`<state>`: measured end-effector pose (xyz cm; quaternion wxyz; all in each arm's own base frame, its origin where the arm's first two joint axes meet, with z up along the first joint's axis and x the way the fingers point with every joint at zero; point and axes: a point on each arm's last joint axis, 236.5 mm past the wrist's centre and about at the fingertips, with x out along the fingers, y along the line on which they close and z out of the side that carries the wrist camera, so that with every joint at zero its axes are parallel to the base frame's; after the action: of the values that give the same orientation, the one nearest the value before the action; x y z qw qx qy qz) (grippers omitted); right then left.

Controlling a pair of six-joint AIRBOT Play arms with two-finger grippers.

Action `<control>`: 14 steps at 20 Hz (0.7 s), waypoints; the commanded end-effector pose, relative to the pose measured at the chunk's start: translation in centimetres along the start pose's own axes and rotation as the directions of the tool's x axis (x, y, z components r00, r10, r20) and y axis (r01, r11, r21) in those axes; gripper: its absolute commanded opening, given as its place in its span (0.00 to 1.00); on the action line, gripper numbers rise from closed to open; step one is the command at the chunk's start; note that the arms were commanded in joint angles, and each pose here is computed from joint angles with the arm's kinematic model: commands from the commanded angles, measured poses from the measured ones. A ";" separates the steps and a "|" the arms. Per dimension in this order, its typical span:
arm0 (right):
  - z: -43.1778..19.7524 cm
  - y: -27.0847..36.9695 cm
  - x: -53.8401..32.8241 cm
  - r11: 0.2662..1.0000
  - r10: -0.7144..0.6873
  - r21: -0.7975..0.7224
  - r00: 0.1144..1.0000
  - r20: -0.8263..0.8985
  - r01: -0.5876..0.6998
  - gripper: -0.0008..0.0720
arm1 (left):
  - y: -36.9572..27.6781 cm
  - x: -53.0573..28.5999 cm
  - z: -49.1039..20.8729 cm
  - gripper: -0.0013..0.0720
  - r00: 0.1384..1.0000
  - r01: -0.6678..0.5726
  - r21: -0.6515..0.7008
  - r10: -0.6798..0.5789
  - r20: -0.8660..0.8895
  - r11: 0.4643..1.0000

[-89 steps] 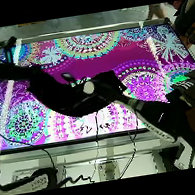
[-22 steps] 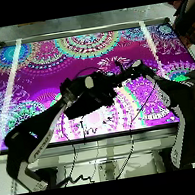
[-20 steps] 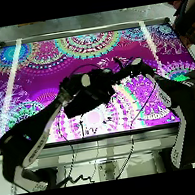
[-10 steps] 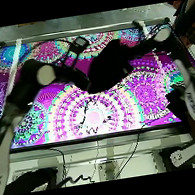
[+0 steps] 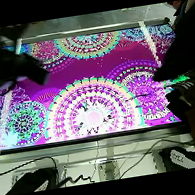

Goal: Fold the clothes and pants, and hang the long-sleeved shirts on hangers.

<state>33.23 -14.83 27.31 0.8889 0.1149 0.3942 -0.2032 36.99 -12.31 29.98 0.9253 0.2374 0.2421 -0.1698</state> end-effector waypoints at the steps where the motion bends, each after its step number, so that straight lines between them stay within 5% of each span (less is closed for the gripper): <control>1: -6.3 -12.8 -8.1 0.886 -0.370 0.248 0.920 -0.132 0.392 0.04 | 6.1 -1.8 -2.0 0.03 0.988 -0.156 -0.091 0.154 -0.030 0.984; 6: -11.4 -19.7 -14.5 0.673 -0.535 0.468 0.814 -0.226 0.572 0.04 | 8.1 -2.0 -3.1 0.03 0.978 -0.204 -0.117 0.198 -0.058 0.972; 7: -11.7 -20.3 -15.1 0.640 -0.552 0.501 0.802 -0.229 0.583 0.14 | 8.1 -2.0 -3.1 0.03 0.978 -0.204 -0.117 0.198 -0.058 0.972; 9: -12.4 -21.0 -16.0 0.581 -0.572 0.556 0.784 -0.240 0.594 0.80 | 8.1 -2.0 -3.1 0.03 0.978 -0.204 -0.117 0.198 -0.058 0.972; 10: -12.5 -21.2 -16.1 0.573 -0.575 0.561 0.781 -0.243 0.597 0.97 | 8.1 -2.0 -3.1 0.03 0.978 -0.204 -0.117 0.198 -0.058 0.972; 14: -12.3 -20.9 -15.7 0.586 -0.563 0.563 0.792 -0.235 0.583 0.95 | 8.1 -2.0 -3.1 0.03 0.979 -0.203 -0.117 0.198 -0.058 0.972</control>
<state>6.70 -24.87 30.04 0.6890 0.2548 0.3427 -0.5856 37.71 -3.77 31.47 0.9446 0.2070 0.2483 -0.0566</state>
